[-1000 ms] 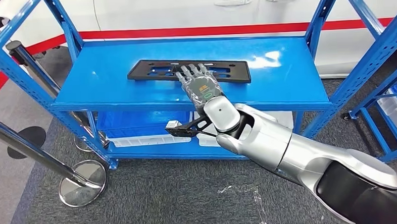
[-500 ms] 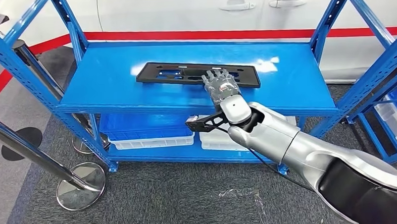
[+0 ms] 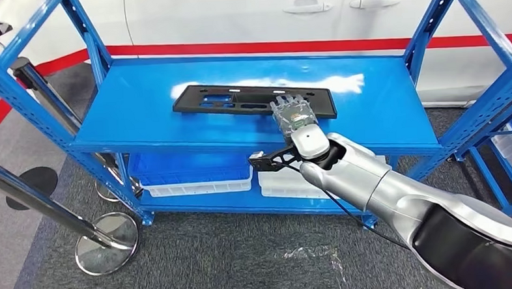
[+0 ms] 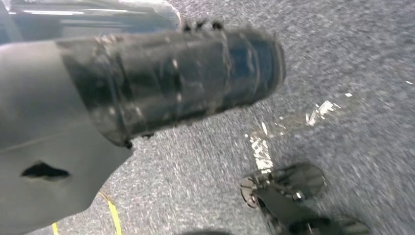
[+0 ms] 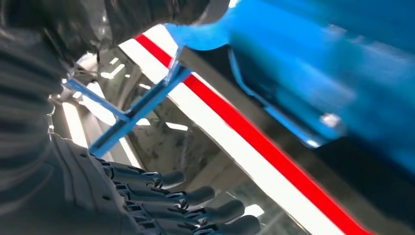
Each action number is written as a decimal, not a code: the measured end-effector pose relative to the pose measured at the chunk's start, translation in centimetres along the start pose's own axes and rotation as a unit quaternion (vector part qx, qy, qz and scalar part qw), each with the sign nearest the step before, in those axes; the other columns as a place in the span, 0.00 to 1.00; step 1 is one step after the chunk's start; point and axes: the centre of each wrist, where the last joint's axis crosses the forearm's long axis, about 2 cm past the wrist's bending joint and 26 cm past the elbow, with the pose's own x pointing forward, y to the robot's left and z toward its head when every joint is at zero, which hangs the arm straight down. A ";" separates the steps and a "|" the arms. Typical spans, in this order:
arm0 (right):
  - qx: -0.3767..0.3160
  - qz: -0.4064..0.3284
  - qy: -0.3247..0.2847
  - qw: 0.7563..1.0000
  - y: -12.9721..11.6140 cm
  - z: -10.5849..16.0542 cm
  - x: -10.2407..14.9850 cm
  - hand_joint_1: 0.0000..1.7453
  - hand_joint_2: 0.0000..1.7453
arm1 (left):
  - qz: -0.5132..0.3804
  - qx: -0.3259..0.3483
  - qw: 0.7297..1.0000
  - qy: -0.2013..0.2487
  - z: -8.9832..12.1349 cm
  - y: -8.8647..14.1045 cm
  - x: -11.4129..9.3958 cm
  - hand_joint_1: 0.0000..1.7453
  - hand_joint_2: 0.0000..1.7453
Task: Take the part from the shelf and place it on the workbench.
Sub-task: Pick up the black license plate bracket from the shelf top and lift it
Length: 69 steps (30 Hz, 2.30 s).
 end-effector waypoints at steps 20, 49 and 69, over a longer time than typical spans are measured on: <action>0.006 -0.006 -0.018 1.000 0.7 0.2 0.8 0.00 1.00 | -0.007 0.002 1.000 -0.001 0.1 -0.1 -0.1 0.00 0.00; 0.150 0.009 0.047 0.988 5.9 -0.3 -2.8 0.00 1.00 | -0.009 0.003 1.000 -0.008 0.1 -0.1 -0.1 0.00 0.00; 0.082 -0.007 0.062 0.995 5.7 -0.4 -3.6 1.00 1.00 | 0.002 -0.005 1.000 -0.023 0.1 -0.2 -0.3 0.00 0.00</action>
